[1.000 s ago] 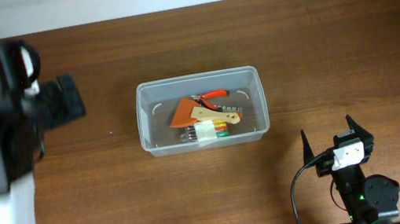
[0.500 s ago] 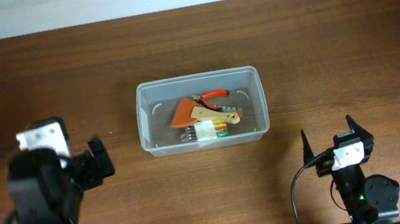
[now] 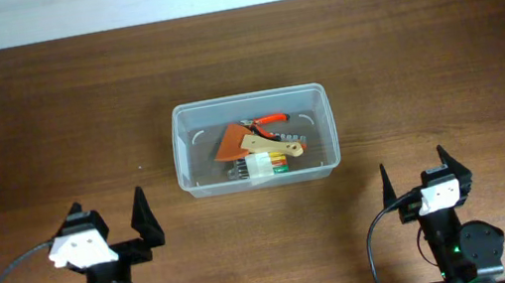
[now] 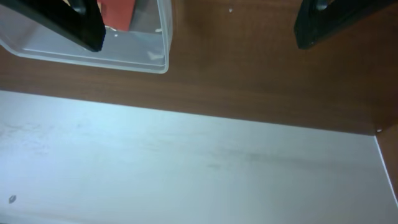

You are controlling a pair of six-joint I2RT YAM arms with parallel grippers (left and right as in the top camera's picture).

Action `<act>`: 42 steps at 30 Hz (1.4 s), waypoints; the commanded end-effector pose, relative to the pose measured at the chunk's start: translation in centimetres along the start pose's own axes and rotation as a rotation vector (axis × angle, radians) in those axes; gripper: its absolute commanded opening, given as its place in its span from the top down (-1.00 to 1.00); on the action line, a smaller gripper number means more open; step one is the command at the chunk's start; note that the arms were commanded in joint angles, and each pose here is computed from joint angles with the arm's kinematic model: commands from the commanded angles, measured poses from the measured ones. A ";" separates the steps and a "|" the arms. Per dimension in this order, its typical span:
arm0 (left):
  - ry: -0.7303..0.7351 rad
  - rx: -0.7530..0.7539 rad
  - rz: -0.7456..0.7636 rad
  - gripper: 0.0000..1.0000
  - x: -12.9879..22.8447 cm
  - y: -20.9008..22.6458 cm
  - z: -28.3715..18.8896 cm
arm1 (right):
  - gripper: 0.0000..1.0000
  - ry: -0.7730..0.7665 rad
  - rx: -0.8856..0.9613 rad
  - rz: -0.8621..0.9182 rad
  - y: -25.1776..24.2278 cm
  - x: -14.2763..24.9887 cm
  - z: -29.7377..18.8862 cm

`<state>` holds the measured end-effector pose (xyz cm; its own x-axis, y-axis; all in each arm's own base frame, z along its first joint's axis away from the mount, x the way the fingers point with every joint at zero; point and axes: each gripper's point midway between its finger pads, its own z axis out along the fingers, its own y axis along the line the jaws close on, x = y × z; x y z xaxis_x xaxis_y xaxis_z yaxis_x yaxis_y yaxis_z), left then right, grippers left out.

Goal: Pack container

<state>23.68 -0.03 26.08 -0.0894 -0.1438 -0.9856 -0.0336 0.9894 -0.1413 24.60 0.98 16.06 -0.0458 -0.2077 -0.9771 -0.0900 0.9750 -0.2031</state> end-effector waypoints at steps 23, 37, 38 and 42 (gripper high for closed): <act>0.032 0.072 0.281 -0.98 9.1 0.0 0.8 | -0.97 0.006 0.014 0.005 -0.2 0.3 0.0; 0.010 0.072 0.340 -0.98 10.4 0.2 1.6 | -0.97 0.006 0.014 0.005 -0.2 0.3 0.0; 0.002 0.072 0.340 -0.98 10.3 0.2 1.6 | -0.97 0.006 0.014 0.005 -0.2 0.3 0.0; -0.038 0.081 0.338 -0.98 9.9 -0.1 1.8 | -0.97 0.006 0.014 0.005 -0.2 0.3 0.0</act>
<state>24.56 -1.05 16.32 -0.0605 0.1714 -0.9833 0.0471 0.9845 0.1687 24.60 0.98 16.06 -0.0458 -0.2074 -0.9772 -0.0899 0.9751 -0.2027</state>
